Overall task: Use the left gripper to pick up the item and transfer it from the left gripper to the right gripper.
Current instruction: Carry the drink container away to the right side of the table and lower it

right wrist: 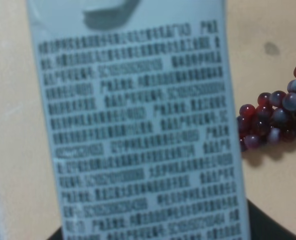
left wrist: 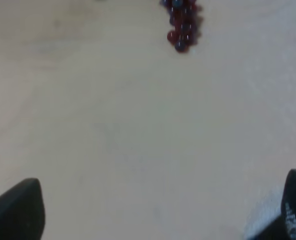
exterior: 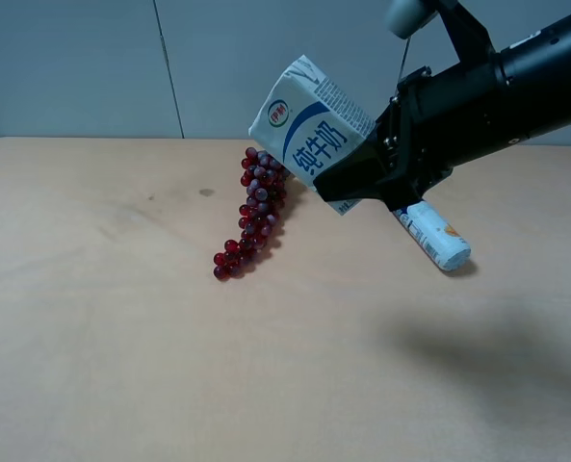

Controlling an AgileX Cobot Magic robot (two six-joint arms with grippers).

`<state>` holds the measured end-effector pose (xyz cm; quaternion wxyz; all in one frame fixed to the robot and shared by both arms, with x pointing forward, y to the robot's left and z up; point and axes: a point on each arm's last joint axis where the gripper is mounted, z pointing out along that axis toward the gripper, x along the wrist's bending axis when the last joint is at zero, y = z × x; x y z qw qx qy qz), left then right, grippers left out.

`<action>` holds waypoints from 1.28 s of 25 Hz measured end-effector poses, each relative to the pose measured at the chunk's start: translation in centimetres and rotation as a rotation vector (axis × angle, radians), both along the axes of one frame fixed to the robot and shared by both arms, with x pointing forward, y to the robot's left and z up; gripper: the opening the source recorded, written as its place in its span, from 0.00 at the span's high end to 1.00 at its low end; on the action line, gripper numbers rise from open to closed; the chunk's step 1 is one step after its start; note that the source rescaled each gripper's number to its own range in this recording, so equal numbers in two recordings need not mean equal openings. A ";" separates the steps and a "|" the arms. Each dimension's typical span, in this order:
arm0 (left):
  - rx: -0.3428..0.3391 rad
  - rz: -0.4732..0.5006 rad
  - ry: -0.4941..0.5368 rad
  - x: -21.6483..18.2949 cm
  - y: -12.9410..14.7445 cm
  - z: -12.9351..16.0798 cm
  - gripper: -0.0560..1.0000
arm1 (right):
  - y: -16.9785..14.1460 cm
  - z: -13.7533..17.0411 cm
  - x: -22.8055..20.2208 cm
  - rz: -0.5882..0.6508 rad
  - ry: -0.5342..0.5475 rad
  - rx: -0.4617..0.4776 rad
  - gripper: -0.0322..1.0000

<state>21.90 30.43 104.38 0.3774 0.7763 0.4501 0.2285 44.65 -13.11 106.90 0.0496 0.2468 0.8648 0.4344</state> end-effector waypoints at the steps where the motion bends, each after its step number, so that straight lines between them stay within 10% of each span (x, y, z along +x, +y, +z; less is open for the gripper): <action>1: -0.002 0.003 0.001 0.0 0.0 0.0 0.09 | 0.0 0.0 0.0 0.000 0.000 0.000 0.97; 27: -0.051 0.018 -0.019 0.7 -0.4 -0.4 0.11 | -0.1 0.1 0.4 -0.084 0.021 0.030 0.97; 32: -0.049 0.139 -0.022 0.7 -0.5 -0.4 0.11 | -0.2 0.2 0.7 -0.129 0.031 0.042 0.97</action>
